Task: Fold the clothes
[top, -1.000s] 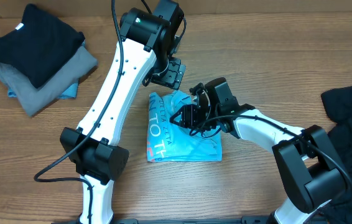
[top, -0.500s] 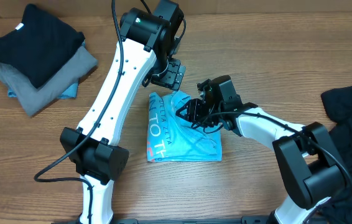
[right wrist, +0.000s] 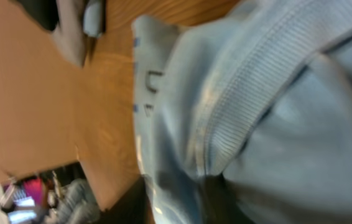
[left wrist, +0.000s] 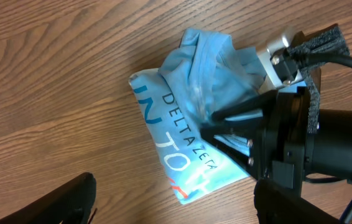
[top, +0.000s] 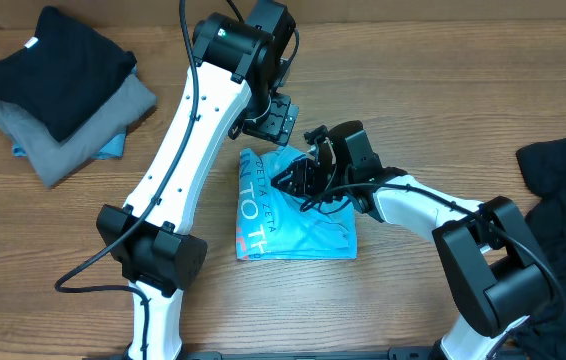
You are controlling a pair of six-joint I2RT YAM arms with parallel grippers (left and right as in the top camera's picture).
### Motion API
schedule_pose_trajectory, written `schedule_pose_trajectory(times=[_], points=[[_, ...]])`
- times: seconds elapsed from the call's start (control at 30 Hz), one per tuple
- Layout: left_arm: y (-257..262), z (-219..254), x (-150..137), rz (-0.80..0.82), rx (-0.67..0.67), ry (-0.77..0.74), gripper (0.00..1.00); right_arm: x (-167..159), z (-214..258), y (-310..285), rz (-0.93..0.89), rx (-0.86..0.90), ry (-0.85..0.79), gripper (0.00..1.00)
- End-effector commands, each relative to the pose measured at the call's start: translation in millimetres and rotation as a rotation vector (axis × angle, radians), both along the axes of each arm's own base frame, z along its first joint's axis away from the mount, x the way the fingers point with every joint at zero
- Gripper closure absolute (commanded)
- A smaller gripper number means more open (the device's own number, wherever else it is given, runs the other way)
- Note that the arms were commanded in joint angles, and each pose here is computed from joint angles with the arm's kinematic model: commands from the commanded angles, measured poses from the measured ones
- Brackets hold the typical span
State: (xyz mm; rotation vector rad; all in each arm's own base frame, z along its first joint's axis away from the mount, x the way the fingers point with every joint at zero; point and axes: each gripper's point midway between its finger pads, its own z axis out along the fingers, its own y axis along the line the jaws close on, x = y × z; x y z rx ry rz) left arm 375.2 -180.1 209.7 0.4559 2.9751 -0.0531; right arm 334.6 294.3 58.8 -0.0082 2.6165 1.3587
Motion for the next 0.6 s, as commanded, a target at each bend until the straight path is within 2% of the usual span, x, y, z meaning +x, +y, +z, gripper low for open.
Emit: schedule_pose_trajectory(times=[0.0,0.13,0.27,0.47,0.57], points=[[3.3,10.7,1.4,-0.02,-0.004,-0.032,0.16,7.2,-5.4,-5.0,-0.042,-0.046,-0.002,0.55],[3.7,10.5,0.6,-0.02,-0.003,-0.029,0.16,9.2,-8.1,-7.5,-0.062,-0.063,0.002,0.55],[3.4,10.6,1.3,-0.02,-0.004,-0.031,0.16,10.5,-10.3,-8.4,-0.086,-0.069,0.017,0.63],[3.2,10.7,1.6,-0.027,-0.003,-0.033,0.16,11.7,-7.4,-4.9,-0.075,-0.061,-0.007,0.93],[3.6,10.6,1.0,-0.027,-0.002,-0.031,0.16,15.0,-4.9,-7.4,-0.066,-0.058,-0.031,0.96]])
